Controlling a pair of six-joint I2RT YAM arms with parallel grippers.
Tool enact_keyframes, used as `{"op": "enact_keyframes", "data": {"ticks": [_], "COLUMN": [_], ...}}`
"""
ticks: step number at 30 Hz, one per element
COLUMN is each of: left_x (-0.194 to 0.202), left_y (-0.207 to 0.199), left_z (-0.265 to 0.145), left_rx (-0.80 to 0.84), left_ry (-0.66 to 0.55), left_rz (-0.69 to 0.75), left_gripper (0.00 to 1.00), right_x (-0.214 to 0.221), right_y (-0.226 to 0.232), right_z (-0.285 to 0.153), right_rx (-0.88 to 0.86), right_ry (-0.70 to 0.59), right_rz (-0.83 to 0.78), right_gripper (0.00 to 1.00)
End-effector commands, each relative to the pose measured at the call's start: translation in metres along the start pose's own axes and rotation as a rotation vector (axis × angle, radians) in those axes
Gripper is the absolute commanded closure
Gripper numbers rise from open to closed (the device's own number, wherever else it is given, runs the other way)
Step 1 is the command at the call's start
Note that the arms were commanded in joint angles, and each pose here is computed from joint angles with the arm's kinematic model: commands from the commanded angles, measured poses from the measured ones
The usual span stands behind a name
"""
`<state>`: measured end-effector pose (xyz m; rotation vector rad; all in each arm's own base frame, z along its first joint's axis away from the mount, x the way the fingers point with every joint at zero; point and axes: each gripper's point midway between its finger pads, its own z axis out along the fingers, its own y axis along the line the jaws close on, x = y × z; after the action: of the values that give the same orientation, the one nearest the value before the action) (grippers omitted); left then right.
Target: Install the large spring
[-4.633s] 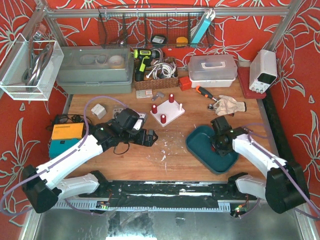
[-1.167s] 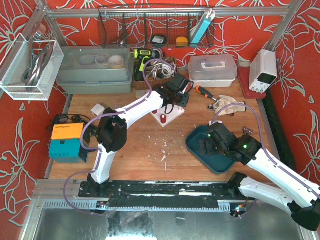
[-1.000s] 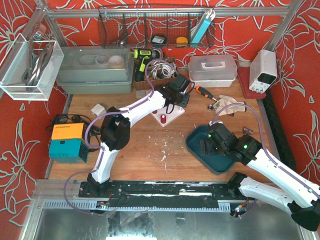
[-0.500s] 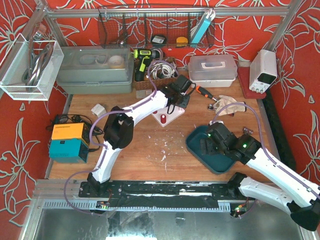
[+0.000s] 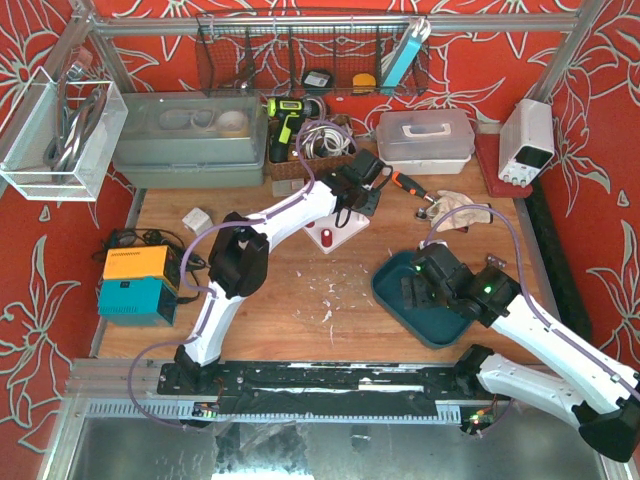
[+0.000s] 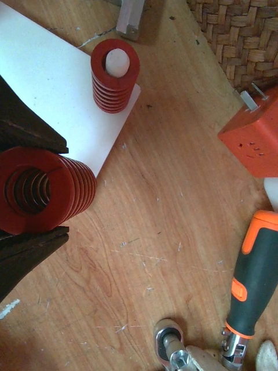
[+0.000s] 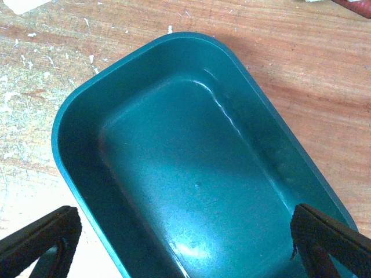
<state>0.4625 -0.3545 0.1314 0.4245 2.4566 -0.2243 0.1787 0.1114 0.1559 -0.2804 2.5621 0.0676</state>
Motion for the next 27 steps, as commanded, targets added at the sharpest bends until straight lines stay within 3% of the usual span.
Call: {"op": "enact_keyframes", "data": {"ticks": [1,21,25,27], "left_x": [0.013,0.02,0.027,0.028], "left_y": [0.004,0.004,0.003,0.004], "left_z": [0.011,-0.008,0.001,0.006], "left_rx": [-0.035,-0.054,-0.056,-0.061], "left_ry": [0.05,0.068,0.084,0.085], "left_rz": [-0.003,0.012,0.009,0.008], "left_gripper": [0.97,0.95,0.91,0.83], "right_x": [0.006,0.008,0.008,0.008], "right_y": [-0.008,-0.006,-0.006,-0.006], "right_z": [0.002,0.008,0.007,0.007], "right_rx": [0.03,0.025,0.023,0.023], "right_ry": [0.015,0.037,0.037,0.039], "right_rz": [-0.005,-0.005,-0.005,-0.006], "right_gripper": [0.01,0.01,0.01,0.01]}}
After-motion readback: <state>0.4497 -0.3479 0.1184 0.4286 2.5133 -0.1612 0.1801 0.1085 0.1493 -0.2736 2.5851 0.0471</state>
